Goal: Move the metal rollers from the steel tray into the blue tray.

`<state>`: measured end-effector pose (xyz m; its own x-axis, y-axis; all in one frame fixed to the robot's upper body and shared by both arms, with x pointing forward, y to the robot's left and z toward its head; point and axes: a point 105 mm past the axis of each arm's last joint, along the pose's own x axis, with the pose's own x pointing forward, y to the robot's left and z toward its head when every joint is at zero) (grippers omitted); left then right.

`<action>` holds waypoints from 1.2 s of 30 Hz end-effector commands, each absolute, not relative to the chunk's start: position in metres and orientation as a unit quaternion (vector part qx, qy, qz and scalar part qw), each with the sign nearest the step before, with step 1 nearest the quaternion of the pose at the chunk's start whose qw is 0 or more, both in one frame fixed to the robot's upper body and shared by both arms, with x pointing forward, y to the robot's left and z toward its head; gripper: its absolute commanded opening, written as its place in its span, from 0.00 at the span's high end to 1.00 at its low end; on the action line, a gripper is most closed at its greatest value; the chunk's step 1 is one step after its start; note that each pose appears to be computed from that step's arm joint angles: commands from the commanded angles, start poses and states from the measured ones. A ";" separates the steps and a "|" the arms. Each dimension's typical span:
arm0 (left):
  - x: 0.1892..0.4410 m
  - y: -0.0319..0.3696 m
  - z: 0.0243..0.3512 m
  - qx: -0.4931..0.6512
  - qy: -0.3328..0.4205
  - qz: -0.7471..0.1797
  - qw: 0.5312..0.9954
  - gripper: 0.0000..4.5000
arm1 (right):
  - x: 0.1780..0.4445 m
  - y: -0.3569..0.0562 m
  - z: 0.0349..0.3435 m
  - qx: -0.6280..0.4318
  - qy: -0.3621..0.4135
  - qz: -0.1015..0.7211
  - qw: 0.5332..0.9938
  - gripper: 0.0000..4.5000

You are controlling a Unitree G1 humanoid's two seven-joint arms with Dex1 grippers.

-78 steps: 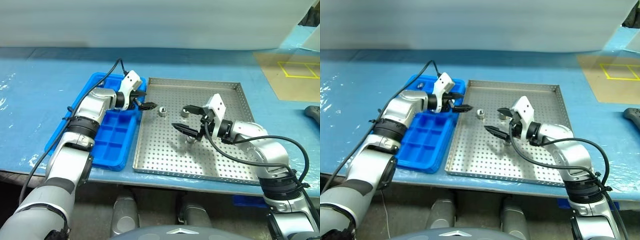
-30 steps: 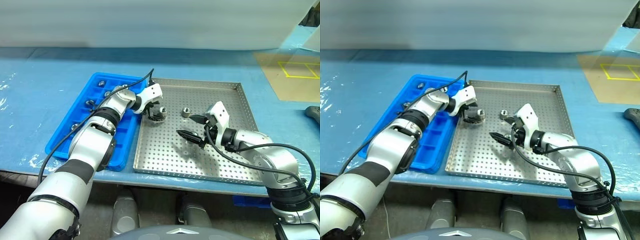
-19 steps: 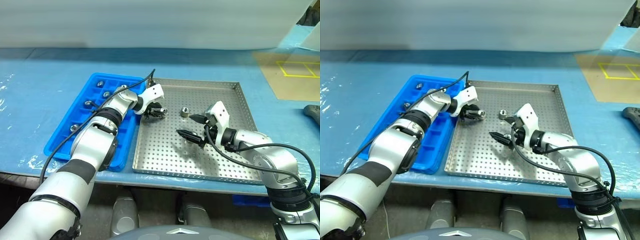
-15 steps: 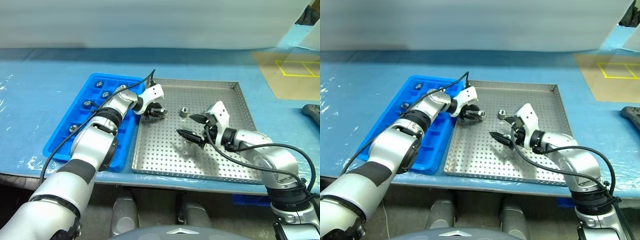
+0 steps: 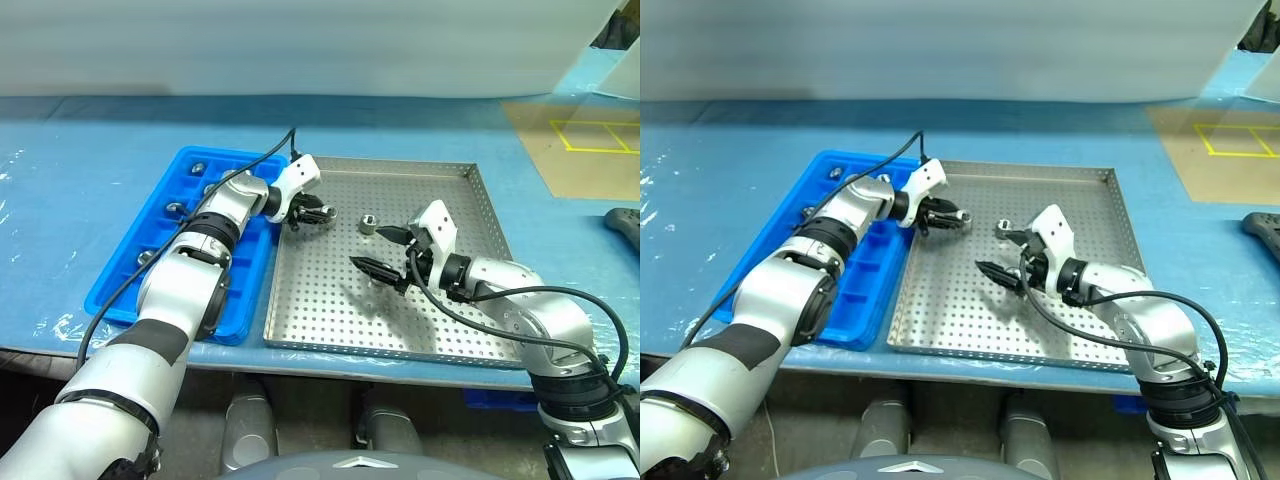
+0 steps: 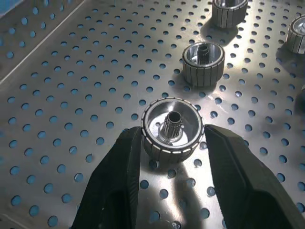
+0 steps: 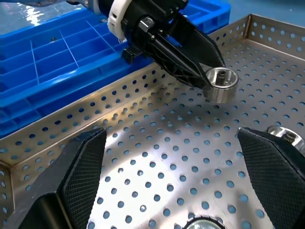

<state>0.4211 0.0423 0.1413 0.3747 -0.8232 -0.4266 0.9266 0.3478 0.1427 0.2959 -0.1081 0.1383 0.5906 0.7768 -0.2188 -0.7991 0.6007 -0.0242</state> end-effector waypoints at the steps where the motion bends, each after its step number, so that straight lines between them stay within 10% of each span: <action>1: 0.430 0.055 0.165 0.175 0.098 -0.507 0.838 0.62 | 0.300 -0.104 0.148 -0.070 0.068 0.452 0.887 0.00; 36: 0.369 0.168 0.179 0.087 0.060 -0.281 0.954 0.62 | 0.321 -0.067 0.159 -0.068 0.030 0.536 0.841 0.00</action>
<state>0.3725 0.1608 0.1593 0.8096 -0.5425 -0.2239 0.5729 0.8134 0.1009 0.3225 -0.0734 0.1488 0.4492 0.8804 -0.1519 -0.8930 0.4475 -0.0468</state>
